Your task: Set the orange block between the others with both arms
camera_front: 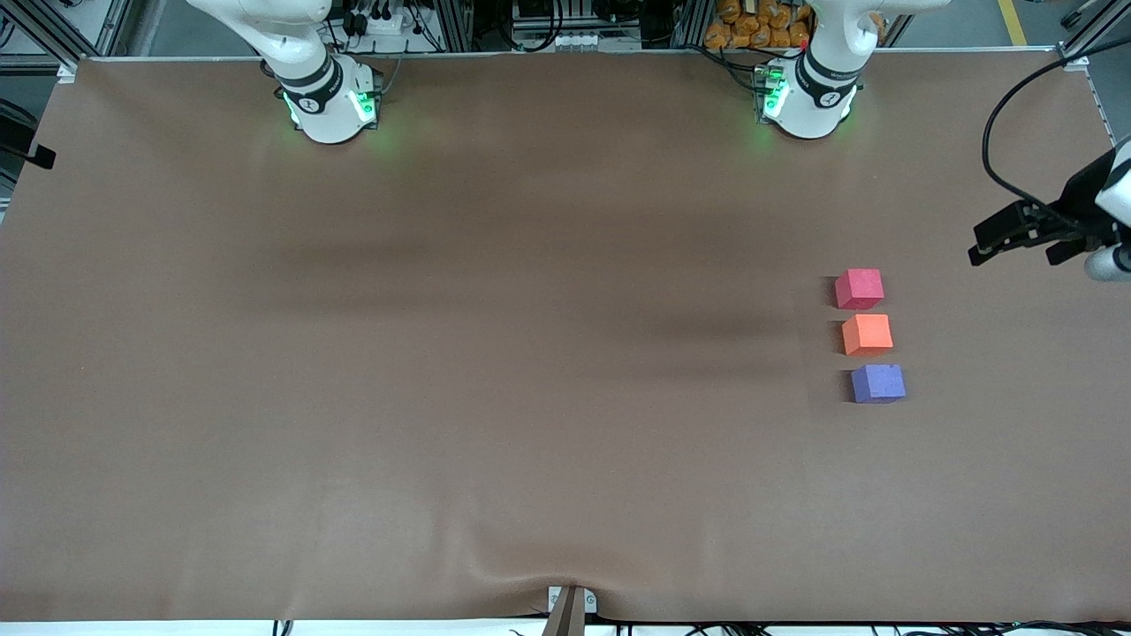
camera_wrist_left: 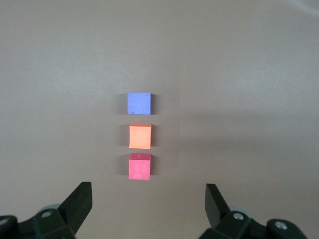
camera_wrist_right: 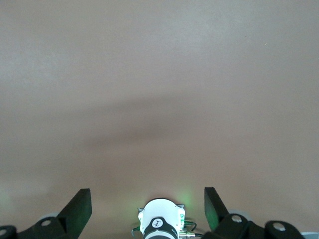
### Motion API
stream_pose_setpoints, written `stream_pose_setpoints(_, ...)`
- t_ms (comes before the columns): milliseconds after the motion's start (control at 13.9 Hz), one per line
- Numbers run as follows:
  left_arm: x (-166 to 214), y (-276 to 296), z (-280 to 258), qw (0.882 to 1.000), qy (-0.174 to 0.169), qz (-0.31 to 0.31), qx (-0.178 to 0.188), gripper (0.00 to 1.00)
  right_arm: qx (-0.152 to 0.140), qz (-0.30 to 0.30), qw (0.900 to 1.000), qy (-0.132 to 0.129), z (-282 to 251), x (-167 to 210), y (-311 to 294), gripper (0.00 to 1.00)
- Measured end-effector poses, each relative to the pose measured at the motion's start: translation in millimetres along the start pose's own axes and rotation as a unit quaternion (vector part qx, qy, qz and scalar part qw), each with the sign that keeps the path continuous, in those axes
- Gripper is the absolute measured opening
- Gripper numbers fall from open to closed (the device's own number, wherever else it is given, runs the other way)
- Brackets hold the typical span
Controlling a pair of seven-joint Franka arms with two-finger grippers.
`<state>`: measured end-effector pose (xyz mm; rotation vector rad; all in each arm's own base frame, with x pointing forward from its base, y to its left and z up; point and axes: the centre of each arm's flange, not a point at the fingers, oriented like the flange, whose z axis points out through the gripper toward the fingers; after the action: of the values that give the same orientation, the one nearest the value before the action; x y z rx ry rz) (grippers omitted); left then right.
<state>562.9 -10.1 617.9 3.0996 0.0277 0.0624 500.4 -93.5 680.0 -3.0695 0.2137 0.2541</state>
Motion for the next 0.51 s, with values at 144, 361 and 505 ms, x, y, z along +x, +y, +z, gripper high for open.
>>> stream_pose_setpoints(144, -1, -2, -3, 1.000, 0.003, -0.001, 0.001, 1.00, 0.000, -0.003, 1.000, 0.001, 0, 0, -2, 1.00)
stream_pose_setpoints(361, -1, -3, -6, 1.000, 0.007, 0.000, 0.010, 1.00, -0.002, -0.013, 1.000, 0.001, 0, 1, -11, 1.00)
stream_pose_setpoints(505, 0, -3, -14, 1.000, 0.015, 0.001, 0.012, 1.00, -0.003, -0.020, 1.000, 0.000, 1, 1, -18, 1.00)
